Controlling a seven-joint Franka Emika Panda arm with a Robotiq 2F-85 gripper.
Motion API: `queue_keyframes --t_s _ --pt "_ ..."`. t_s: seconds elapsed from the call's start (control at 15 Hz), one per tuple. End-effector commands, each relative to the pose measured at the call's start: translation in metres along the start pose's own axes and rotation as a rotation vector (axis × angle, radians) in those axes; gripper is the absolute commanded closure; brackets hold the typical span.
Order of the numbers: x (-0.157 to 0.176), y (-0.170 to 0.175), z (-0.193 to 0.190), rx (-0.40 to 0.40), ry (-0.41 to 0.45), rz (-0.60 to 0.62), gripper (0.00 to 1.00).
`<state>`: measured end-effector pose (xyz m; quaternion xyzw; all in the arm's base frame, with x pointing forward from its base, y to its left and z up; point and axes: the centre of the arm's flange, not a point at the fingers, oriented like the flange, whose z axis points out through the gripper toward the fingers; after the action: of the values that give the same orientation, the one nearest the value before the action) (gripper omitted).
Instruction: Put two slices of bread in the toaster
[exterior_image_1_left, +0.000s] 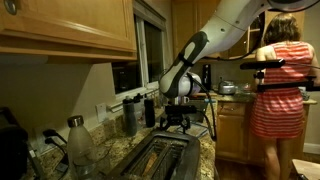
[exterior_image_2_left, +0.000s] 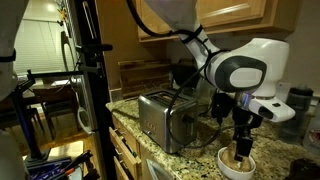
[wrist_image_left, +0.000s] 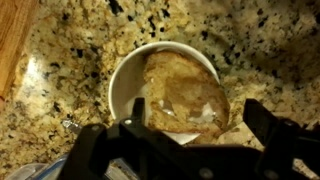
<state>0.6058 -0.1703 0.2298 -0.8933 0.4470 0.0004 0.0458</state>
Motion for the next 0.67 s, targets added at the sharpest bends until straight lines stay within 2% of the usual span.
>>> queue_keyframes --t_s 0.0,0.33,0.6 --pt "0.007 0.003 -0.005 -0.001 0.008 -0.011 0.0" --pt "-0.003 -0.004 -0.028 -0.011 0.048 -0.038 0.0" --pt "-0.016 -0.018 -0.032 -0.026 0.057 -0.079 0.0"
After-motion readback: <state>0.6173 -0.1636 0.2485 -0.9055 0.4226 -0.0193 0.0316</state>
